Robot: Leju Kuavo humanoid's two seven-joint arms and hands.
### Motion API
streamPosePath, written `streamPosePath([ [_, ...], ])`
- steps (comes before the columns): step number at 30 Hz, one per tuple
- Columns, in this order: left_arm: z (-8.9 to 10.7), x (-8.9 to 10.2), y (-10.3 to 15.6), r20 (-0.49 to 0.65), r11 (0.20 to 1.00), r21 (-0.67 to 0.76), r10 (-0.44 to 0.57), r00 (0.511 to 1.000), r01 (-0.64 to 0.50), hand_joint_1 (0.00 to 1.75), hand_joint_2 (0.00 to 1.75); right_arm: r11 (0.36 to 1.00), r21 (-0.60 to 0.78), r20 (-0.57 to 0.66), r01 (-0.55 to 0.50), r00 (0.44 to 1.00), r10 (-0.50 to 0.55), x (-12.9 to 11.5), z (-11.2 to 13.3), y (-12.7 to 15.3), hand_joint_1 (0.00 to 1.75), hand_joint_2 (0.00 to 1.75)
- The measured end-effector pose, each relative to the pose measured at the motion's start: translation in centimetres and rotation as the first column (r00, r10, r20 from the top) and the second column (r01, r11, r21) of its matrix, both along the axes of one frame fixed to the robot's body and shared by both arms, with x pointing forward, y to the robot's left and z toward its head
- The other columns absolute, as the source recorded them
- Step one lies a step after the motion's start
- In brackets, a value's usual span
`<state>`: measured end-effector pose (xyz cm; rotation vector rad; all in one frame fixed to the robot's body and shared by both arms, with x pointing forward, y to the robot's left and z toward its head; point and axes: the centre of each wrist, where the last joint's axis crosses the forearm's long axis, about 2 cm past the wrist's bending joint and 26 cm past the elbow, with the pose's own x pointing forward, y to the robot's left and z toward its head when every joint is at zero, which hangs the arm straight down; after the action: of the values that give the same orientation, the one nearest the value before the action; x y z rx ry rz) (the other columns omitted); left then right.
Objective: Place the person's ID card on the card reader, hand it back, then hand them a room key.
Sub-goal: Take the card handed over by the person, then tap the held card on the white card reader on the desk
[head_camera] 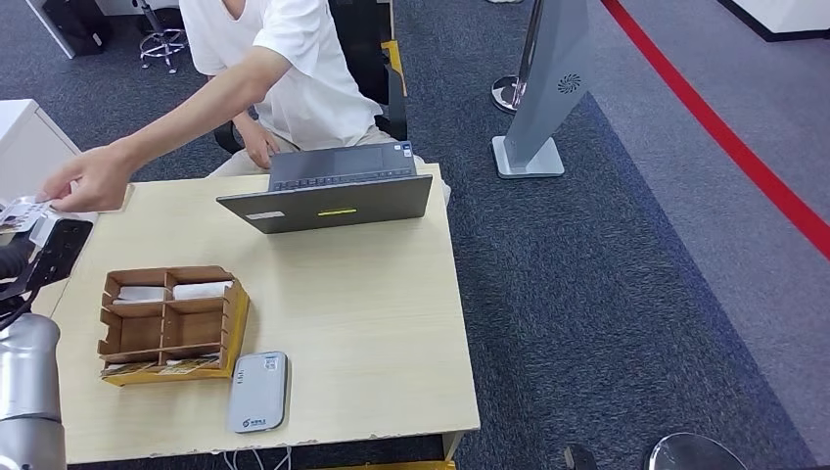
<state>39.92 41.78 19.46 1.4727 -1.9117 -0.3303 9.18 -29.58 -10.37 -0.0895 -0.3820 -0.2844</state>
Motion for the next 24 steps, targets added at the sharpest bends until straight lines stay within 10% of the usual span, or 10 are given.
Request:
streamPosePath([
  [11,-0.22,0.19,-0.18,-0.027,1.0,0.0,0.002,1.0,-0.002,0.0,1.75,1.0,0.003,0.0,0.0,1.0,0.0,-0.02,0.0,0.03,0.0,1.75],
  [15,0.03,0.42,-0.18,-0.033,1.0,0.01,0.002,0.999,-0.001,1.74,1.75,1.0,0.006,-0.001,-0.001,1.0,0.001,-0.03,-0.01,0.05,0.0,1.75],
  [24,0.09,0.49,-0.24,-0.029,0.999,0.033,-0.015,0.999,0.016,1.75,1.75,1.0,0.001,-0.003,0.0,1.0,0.0,-0.05,-0.01,0.04,0.0,1.75],
])
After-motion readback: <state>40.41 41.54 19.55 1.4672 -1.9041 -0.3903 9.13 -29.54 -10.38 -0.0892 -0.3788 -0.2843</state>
